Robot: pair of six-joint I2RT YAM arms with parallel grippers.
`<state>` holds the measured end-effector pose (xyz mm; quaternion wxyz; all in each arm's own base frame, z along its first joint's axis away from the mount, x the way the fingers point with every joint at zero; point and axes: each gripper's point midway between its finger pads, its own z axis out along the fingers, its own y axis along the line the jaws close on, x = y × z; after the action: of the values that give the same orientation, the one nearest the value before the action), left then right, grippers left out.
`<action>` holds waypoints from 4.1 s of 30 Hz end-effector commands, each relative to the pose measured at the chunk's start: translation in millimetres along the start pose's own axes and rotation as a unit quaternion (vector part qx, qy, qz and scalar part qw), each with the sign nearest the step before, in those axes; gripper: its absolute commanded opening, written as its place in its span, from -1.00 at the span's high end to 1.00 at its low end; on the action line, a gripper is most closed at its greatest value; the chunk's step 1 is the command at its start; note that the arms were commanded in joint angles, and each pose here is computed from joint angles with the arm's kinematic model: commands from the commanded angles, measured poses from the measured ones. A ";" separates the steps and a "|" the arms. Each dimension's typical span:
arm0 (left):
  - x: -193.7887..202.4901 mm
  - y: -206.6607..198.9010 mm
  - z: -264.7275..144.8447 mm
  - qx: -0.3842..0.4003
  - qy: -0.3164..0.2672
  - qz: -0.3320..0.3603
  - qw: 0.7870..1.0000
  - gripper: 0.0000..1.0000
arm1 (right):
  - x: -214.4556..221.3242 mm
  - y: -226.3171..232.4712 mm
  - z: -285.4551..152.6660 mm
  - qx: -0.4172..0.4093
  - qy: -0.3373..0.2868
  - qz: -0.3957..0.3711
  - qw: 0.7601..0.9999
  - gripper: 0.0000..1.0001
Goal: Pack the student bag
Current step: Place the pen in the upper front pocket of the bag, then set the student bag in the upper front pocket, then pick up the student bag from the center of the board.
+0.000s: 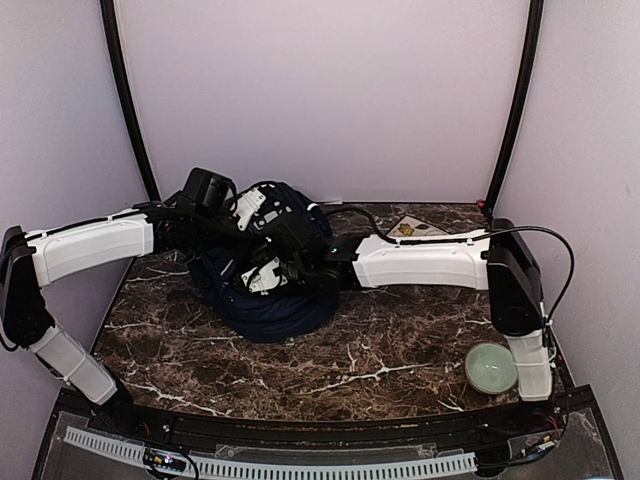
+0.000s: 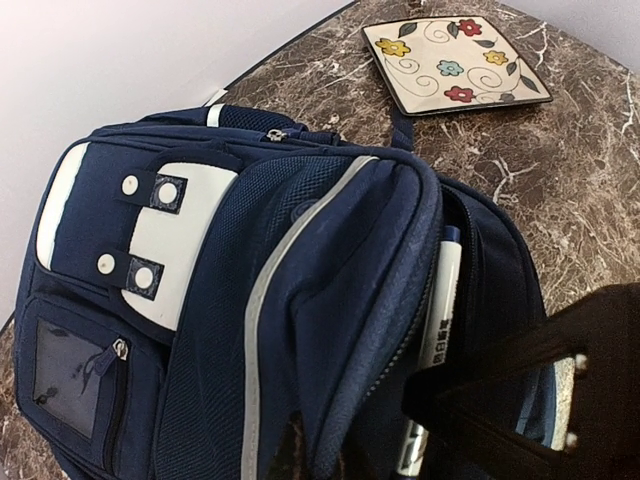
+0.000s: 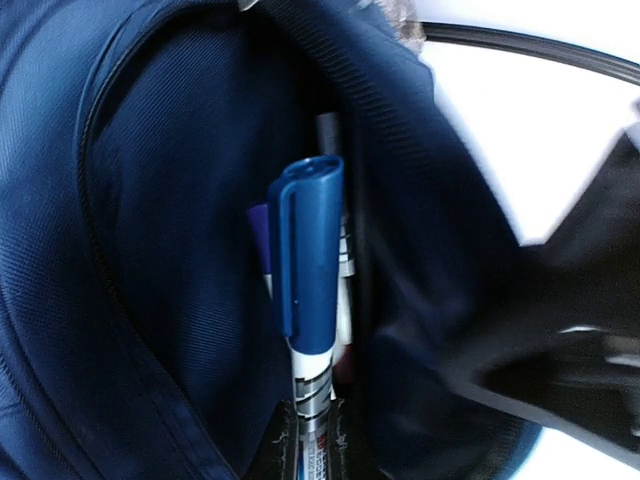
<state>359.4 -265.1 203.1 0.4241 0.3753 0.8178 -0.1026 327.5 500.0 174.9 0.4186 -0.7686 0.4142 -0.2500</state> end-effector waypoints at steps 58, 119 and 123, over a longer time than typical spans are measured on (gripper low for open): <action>114.9 -22.8 -68.7 -0.006 0.051 -0.198 0.979 0.21 | 153.5 4.2 -39.4 -0.244 -0.203 0.529 0.787 0.17; 155.6 -20.7 -11.4 0.028 0.131 -0.126 0.983 1.00 | 62.2 58.4 -35.9 -0.370 -0.232 0.508 0.743 0.20; 151.2 -26.5 -27.9 0.040 0.128 -0.153 0.979 1.00 | 65.2 62.0 -24.7 -0.366 -0.215 0.513 0.746 0.21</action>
<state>278.2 -181.7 67.7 0.2688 0.2894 0.9128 -0.1035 313.7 412.4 153.8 0.2596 -0.5731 0.6925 0.3530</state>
